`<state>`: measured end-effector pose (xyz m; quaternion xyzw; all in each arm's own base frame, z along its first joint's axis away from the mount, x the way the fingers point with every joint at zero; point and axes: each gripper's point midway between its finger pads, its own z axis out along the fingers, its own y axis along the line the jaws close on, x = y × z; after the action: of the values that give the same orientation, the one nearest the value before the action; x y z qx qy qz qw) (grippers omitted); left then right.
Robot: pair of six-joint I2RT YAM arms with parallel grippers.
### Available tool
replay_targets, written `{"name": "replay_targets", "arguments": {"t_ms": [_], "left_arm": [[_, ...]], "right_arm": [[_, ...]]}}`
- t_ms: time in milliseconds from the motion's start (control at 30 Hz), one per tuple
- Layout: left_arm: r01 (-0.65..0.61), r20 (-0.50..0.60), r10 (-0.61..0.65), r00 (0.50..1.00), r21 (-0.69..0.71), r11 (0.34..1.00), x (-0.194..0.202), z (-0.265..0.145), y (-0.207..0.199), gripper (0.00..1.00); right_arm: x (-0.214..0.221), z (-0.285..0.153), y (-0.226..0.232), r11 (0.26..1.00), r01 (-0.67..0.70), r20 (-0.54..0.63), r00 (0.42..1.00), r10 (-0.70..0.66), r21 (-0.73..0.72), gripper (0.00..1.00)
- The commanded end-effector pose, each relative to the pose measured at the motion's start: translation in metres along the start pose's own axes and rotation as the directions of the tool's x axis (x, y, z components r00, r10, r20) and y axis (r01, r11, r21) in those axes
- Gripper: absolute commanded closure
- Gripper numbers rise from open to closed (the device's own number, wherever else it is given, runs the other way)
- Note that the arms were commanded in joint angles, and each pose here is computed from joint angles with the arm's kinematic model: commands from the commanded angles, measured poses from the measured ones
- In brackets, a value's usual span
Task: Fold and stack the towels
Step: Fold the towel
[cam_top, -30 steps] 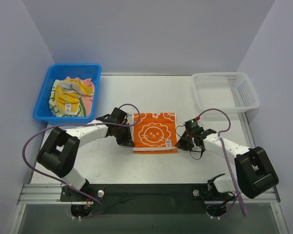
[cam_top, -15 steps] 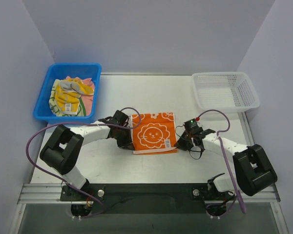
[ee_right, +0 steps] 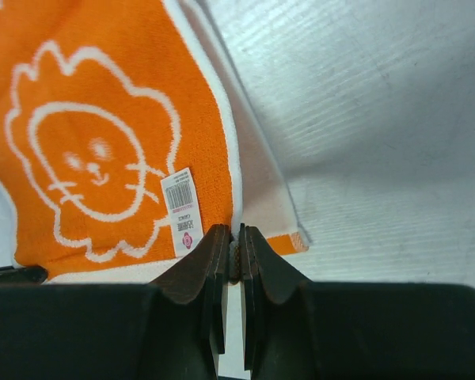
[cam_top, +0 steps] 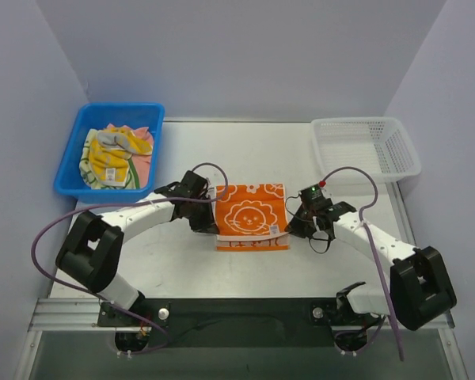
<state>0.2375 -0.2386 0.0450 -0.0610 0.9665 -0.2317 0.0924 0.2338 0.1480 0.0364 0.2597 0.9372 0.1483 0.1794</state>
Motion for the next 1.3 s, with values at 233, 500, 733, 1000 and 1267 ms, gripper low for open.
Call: {"name": "replay_targets", "arguments": {"t_ms": [233,500,733,1000,1267], "left_arm": [[-0.028,0.070,0.024,0.997,0.052,0.998,-0.006,-0.035,-0.019,1.00],[-0.008,-0.006,0.008,1.000,-0.021,1.000,0.014,-0.005,0.010,1.00],[-0.003,-0.040,0.000,0.999,-0.071,0.997,0.026,0.008,0.029,0.94],[-0.031,-0.010,0.030,0.999,-0.061,0.998,0.022,-0.008,0.024,0.45],[-0.084,0.117,0.087,0.989,-0.032,0.996,0.008,-0.056,0.001,0.29]], "right_arm": [[0.013,-0.028,-0.016,1.000,-0.017,0.011,1.000,0.017,0.024,1.00],[0.042,-0.002,-0.040,0.993,-0.033,-0.056,0.998,0.040,0.112,0.96],[0.053,-0.001,-0.044,0.992,-0.002,-0.087,0.996,0.013,0.123,0.79],[0.055,-0.033,-0.033,0.993,0.105,-0.094,0.991,-0.100,0.052,0.59],[0.040,-0.052,-0.006,0.985,0.170,-0.041,0.985,-0.170,-0.018,0.77]]}}
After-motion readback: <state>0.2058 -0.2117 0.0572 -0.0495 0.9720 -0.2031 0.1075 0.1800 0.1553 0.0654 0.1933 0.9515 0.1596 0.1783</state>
